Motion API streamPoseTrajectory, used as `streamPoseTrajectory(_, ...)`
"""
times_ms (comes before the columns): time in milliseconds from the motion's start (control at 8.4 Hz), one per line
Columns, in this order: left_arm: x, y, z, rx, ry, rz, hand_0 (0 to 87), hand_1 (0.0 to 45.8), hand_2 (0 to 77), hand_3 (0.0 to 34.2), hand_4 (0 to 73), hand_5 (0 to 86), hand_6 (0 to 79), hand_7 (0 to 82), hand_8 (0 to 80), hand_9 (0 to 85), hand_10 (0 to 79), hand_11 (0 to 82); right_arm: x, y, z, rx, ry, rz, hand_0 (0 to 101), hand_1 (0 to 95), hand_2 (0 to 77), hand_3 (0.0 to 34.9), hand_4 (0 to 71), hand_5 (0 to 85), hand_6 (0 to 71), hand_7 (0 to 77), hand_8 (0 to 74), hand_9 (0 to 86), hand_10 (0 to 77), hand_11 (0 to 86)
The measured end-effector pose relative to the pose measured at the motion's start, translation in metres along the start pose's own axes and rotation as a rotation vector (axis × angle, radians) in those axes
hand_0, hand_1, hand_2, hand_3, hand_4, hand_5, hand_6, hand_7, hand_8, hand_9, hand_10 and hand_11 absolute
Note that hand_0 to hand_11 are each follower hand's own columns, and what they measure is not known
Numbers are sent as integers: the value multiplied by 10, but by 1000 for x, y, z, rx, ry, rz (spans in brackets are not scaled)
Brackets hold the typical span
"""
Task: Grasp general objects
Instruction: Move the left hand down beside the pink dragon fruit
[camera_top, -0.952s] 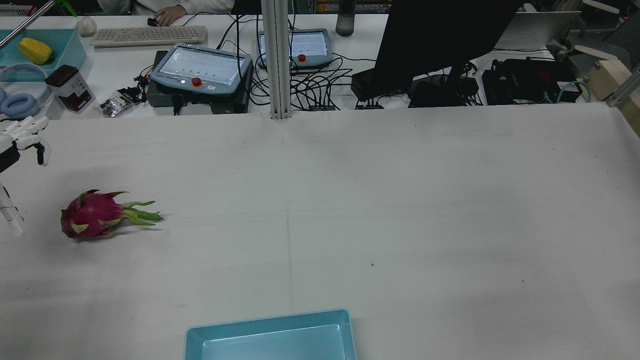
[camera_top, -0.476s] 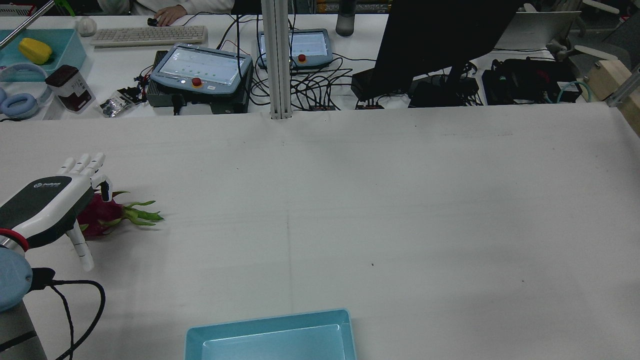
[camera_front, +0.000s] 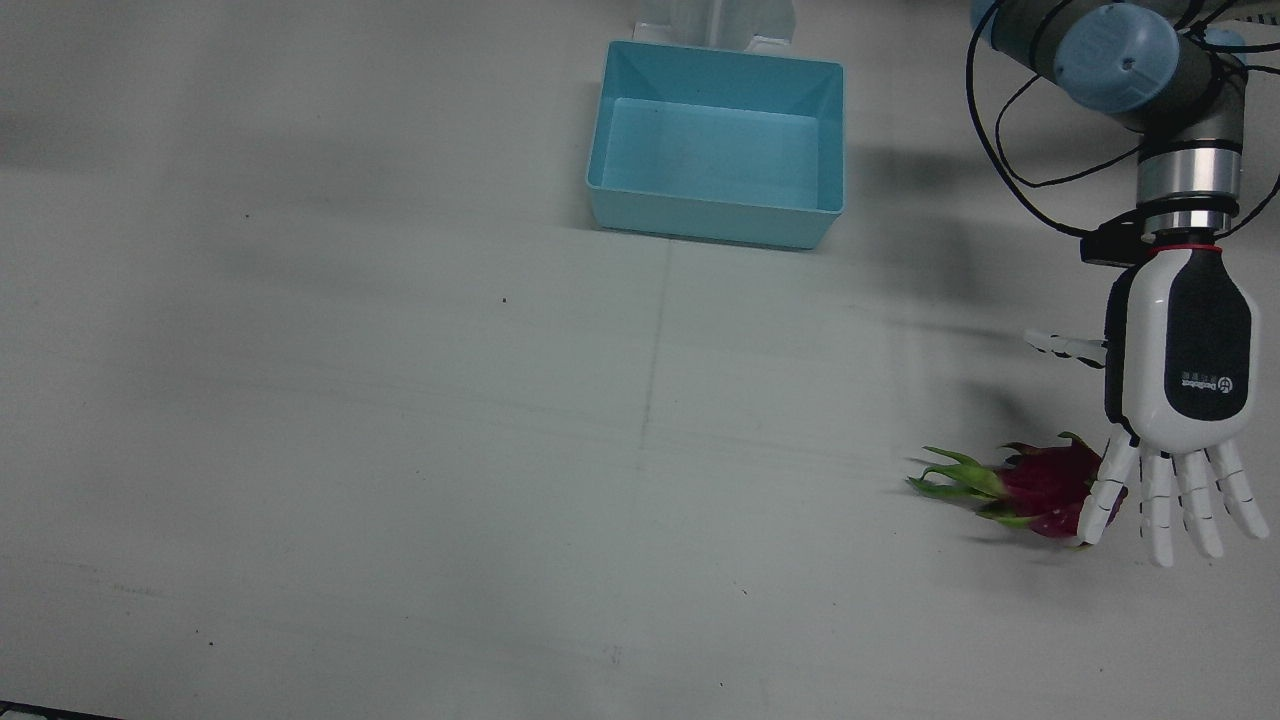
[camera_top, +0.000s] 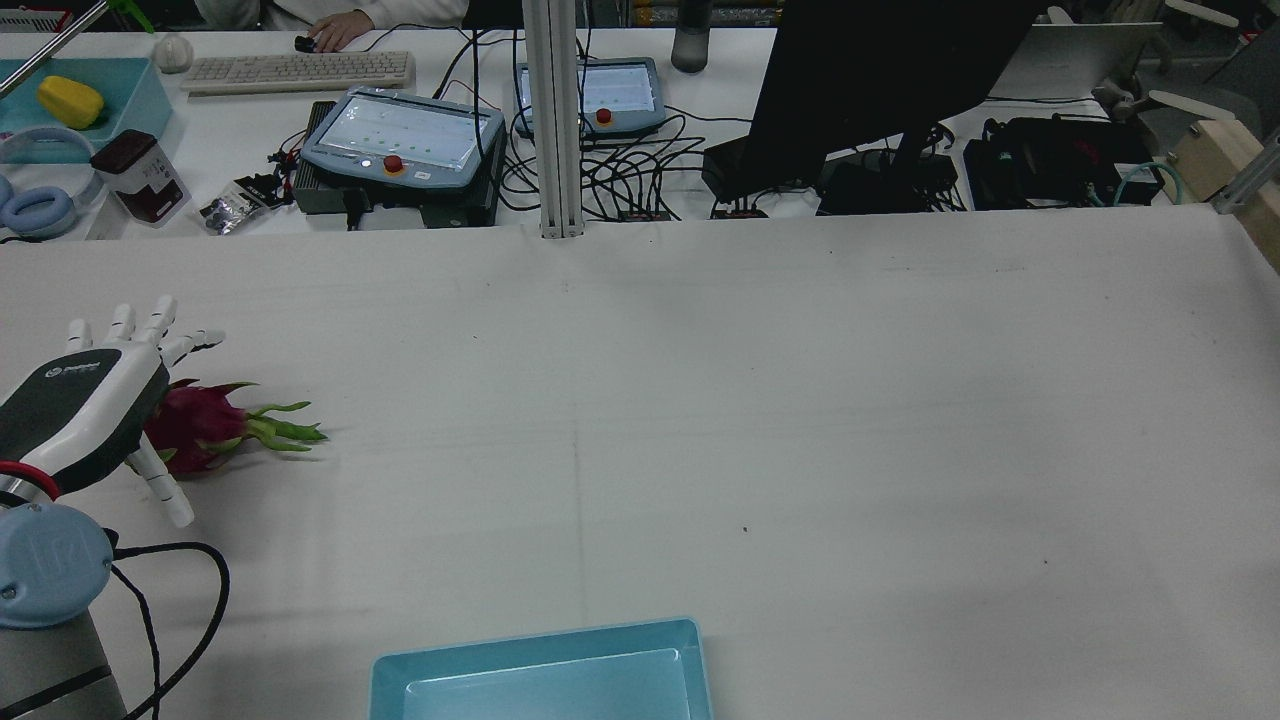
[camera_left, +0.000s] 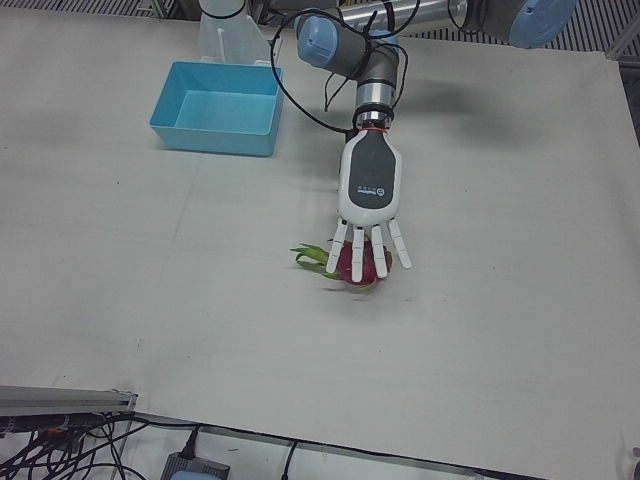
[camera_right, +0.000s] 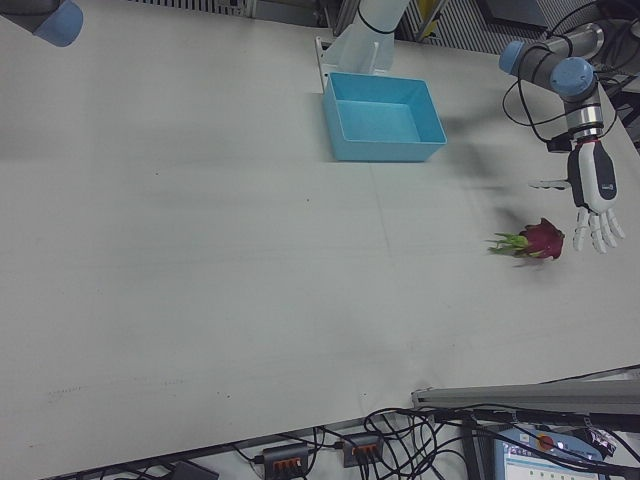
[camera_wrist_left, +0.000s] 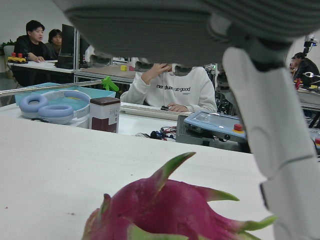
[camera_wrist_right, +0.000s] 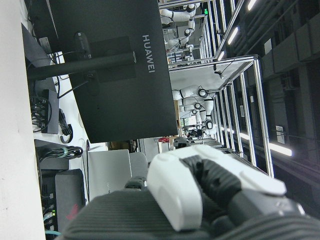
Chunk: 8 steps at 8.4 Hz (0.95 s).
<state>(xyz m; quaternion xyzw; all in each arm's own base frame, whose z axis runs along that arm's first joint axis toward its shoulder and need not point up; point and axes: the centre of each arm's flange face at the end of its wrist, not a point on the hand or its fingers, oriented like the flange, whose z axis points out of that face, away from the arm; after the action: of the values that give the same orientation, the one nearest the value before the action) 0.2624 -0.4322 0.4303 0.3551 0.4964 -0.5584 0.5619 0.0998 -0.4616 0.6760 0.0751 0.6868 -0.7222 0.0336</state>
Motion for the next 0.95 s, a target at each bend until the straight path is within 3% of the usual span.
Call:
streamPoseTrajectory(119, -7, -6, 9, 23, -16, 2, 443, 0, 11, 252, 0, 27, 0, 11, 11, 5, 5, 5, 0, 0, 0, 0, 0, 0, 0, 949, 774, 0, 0, 0, 0, 0, 0, 5, 0, 0)
streamPoseTrajectory(238, -17, -7, 18, 38, -36, 13, 442, 0, 5, 274, 0, 22, 0, 11, 11, 5, 5, 5, 0, 0, 0, 0, 0, 0, 0, 949, 774, 0, 0, 0, 0, 0, 0, 5, 0, 0)
streamPoseTrajectory(476, -35, -4, 29, 52, -67, 38, 441, 0, 11, 281, 0, 22, 0, 11, 11, 5, 5, 5, 0, 0, 0, 0, 0, 0, 0, 949, 774, 0, 0, 0, 0, 0, 0, 5, 0, 0)
streamPoseTrajectory(952, -65, 7, 52, 52, -71, 36, 447, 0, 5, 288, 0, 22, 0, 11, 11, 5, 5, 5, 0, 0, 0, 0, 0, 0, 0, 949, 774, 0, 0, 0, 0, 0, 0, 5, 0, 5)
